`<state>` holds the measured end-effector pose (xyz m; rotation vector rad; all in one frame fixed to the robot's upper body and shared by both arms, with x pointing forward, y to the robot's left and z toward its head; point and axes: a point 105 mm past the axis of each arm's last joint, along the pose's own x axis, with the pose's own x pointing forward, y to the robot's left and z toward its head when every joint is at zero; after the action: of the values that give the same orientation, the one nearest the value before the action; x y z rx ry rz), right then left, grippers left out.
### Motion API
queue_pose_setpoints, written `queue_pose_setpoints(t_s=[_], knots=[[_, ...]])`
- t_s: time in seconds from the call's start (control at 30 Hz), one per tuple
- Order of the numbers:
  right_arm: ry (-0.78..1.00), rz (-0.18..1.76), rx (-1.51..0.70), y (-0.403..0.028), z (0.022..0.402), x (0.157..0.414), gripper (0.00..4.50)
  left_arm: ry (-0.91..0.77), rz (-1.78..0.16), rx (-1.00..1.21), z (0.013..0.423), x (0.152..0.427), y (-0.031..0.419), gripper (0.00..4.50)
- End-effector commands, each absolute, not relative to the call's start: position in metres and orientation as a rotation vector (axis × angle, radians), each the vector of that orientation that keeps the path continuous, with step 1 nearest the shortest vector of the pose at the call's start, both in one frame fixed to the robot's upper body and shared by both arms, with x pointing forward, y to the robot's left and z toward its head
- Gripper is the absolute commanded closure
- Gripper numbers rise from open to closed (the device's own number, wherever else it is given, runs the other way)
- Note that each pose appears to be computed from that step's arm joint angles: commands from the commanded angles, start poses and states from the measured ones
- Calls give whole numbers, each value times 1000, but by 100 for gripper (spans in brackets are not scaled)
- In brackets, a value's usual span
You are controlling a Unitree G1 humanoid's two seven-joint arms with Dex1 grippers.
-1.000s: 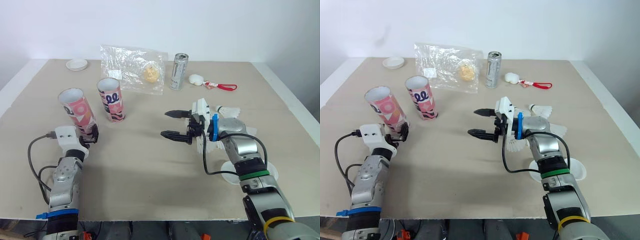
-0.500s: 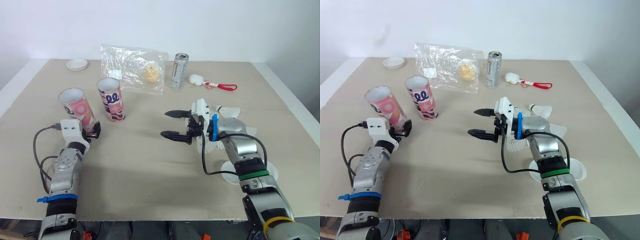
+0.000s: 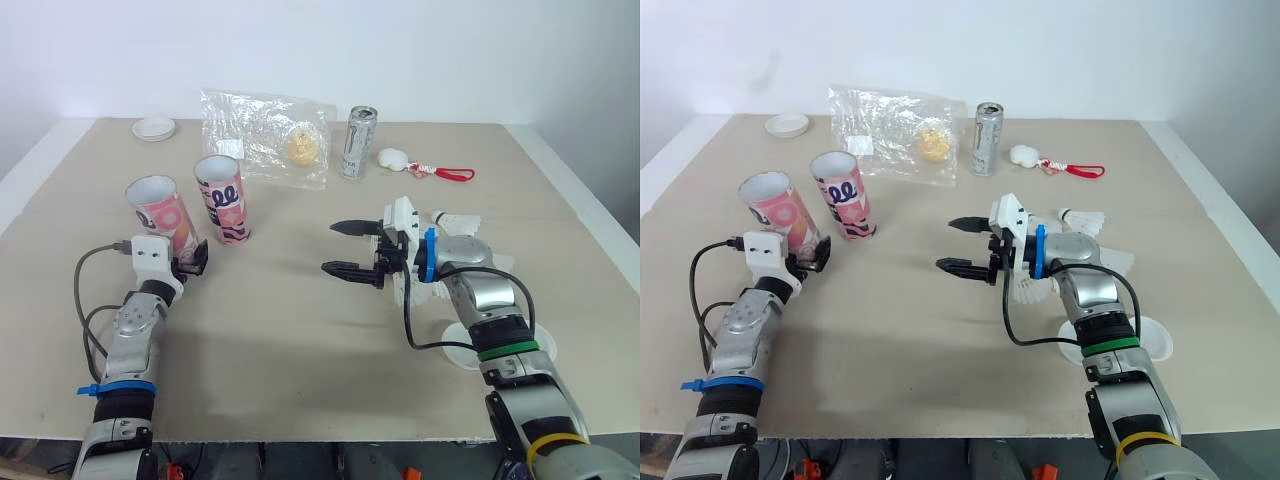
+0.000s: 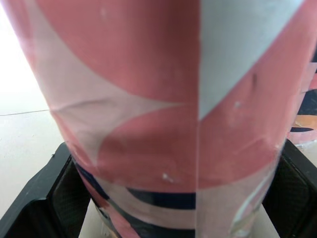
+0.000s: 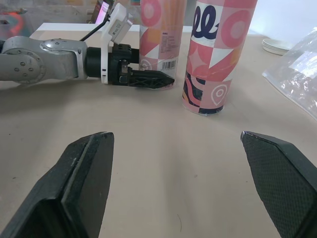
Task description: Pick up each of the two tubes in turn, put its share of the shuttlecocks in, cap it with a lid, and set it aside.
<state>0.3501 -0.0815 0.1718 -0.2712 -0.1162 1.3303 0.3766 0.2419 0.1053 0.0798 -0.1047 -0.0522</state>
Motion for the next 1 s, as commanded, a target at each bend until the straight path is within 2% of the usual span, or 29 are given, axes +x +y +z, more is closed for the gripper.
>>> queue_pose_setpoints(t_s=[0.03, 0.07, 0.33, 0.57, 0.7, 0.87, 1.0], knots=[[-170, 1317, -286, -84, 187, 351, 0, -149, -49, 83, 117, 377, 247, 85], [-177, 1318, -275, -84, 188, 351, 0, -154, -52, 81, 117, 377, 247, 117], [-254, 1348, -179, -80, 199, 340, 0, -142, -92, 60, 114, 376, 248, 117], [-244, 1354, -164, -79, 196, 334, 0, -154, -173, 106, 117, 375, 245, 117], [-255, 1327, -131, -82, 199, 328, 0, -184, -311, 161, 126, 365, 234, 117], [-259, 1230, -109, -94, 203, 314, 0, -206, -569, 235, 140, 339, 203, 117], [-221, 1105, -142, -107, 202, 301, 0, -154, -793, 316, 132, 314, 171, 117]])
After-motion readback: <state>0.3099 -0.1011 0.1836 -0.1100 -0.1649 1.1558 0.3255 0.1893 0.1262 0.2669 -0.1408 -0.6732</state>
